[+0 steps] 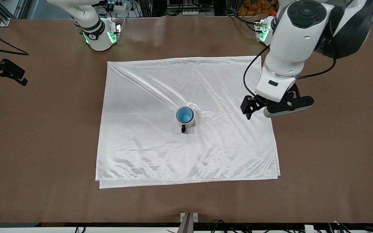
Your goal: Place blue cup into white mug on cloth
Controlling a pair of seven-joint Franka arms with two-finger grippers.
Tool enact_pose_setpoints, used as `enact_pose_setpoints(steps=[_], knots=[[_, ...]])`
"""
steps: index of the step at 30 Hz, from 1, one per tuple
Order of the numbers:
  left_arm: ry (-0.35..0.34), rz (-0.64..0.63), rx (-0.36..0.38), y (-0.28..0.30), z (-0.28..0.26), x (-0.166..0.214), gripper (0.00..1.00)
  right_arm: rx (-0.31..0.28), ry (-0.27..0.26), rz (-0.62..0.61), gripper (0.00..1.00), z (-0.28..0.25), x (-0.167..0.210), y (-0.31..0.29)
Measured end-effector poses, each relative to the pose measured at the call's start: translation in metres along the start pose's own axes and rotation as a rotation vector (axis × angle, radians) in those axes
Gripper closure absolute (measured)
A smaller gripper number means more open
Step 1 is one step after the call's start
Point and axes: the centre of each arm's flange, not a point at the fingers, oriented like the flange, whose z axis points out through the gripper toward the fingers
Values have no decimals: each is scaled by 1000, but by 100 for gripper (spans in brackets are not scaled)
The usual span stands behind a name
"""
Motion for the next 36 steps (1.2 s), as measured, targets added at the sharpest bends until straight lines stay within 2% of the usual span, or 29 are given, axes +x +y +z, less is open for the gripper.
enact_pose_setpoints(steps=[6, 15, 24, 36], knots=[[-12, 48, 21, -27, -12, 11, 0, 0, 0, -2, 0, 0, 0, -1], [-50, 107, 11, -80, -18, 34, 0, 1, 0, -15, 0, 0, -1, -8], [-102, 75, 17, -132, -26, 48, 0, 1, 1, -17, 0, 1, 0, -9], [-118, 57, 33, -145, -34, 46, 0, 1, 3, -22, 0, 0, 0, -12]])
